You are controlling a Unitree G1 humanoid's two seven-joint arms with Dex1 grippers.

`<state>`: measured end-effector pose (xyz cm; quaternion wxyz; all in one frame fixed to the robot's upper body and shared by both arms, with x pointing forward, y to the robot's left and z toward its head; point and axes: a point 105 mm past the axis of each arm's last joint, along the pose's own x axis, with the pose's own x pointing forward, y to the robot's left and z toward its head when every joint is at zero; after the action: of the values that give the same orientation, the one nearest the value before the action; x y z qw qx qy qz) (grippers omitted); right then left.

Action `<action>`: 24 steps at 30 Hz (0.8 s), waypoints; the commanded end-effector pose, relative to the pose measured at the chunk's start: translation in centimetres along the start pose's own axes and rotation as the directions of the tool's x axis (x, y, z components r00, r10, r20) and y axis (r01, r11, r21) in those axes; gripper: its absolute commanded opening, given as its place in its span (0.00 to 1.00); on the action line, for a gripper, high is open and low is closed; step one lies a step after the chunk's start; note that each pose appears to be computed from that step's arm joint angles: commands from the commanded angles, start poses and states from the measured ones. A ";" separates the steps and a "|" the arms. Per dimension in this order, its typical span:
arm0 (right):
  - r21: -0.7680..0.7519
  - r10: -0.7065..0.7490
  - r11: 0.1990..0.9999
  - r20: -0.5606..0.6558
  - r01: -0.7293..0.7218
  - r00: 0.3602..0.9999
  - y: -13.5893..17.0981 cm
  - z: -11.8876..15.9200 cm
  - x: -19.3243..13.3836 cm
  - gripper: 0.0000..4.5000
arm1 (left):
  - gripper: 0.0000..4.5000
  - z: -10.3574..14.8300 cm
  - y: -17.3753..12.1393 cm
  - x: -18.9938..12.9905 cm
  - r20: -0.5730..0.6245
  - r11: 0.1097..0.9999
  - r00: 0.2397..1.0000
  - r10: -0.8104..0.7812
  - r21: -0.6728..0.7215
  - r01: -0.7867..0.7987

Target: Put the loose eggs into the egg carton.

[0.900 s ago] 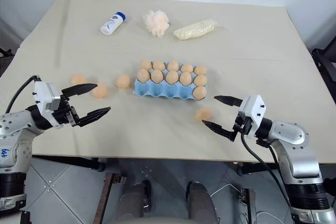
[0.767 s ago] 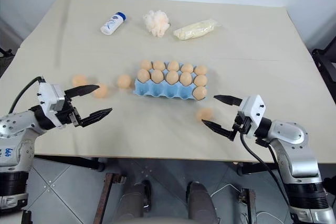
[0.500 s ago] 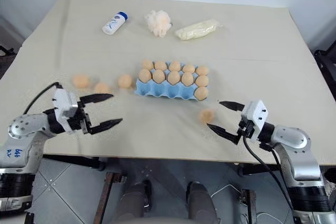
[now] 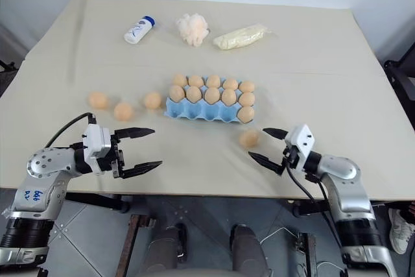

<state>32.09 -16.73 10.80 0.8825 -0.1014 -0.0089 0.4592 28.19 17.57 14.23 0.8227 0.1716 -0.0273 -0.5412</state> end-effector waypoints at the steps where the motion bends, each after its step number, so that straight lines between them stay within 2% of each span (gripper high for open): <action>1: 0.008 0.022 1.000 -0.014 -0.022 1.000 -0.1 -0.6 1.1 1.00 | 1.00 0.9 0.4 -0.1 0.017 0.999 1.000 0.007 0.041 -0.008; 5: 0.034 0.033 0.999 -0.011 -0.033 0.999 0.1 -1.1 2.3 1.00 | 1.00 0.8 0.4 -0.2 0.013 0.999 1.000 0.016 0.038 -0.017; 6: 0.040 0.031 0.999 -0.004 -0.031 1.000 0.3 -1.1 2.6 0.96 | 1.00 0.7 0.4 -0.3 0.009 0.999 1.000 0.021 0.036 -0.022; 8: 0.043 0.035 0.998 0.012 -0.035 0.999 0.6 -1.0 3.0 0.87 | 1.00 0.6 0.3 -0.4 0.005 0.999 1.000 0.029 0.031 -0.029; 12: 0.027 0.060 0.998 0.049 -0.061 0.997 1.5 0.0 3.0 0.55 | 1.00 0.5 0.3 -0.6 0.003 0.999 0.999 0.044 0.025 -0.044; 14: 0.018 0.067 0.997 0.067 -0.068 0.995 1.9 0.9 3.1 0.46 | 1.00 0.3 0.4 -0.8 0.003 0.998 0.998 0.057 0.018 -0.057; 17: 0.022 0.077 0.997 0.092 -0.080 0.993 2.4 2.5 3.5 0.43 | 1.00 0.1 0.5 -1.0 0.002 0.997 0.997 0.077 0.006 -0.077; 20: -0.009 0.055 0.998 0.144 -0.054 0.988 2.1 6.5 6.1 0.43 | 1.00 -0.4 0.6 -1.0 -0.005 0.995 0.995 0.098 -0.002 -0.098; 24: -0.054 -0.023 0.998 0.138 0.031 0.990 0.0 7.9 7.8 0.43 | 1.00 -0.5 0.5 -0.7 -0.002 0.995 0.995 0.101 -0.004 -0.101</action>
<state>35.17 -8.65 18.16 0.8733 -0.0918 -0.0887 0.4702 28.47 18.45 13.66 0.8480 0.1602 -0.0233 -0.5046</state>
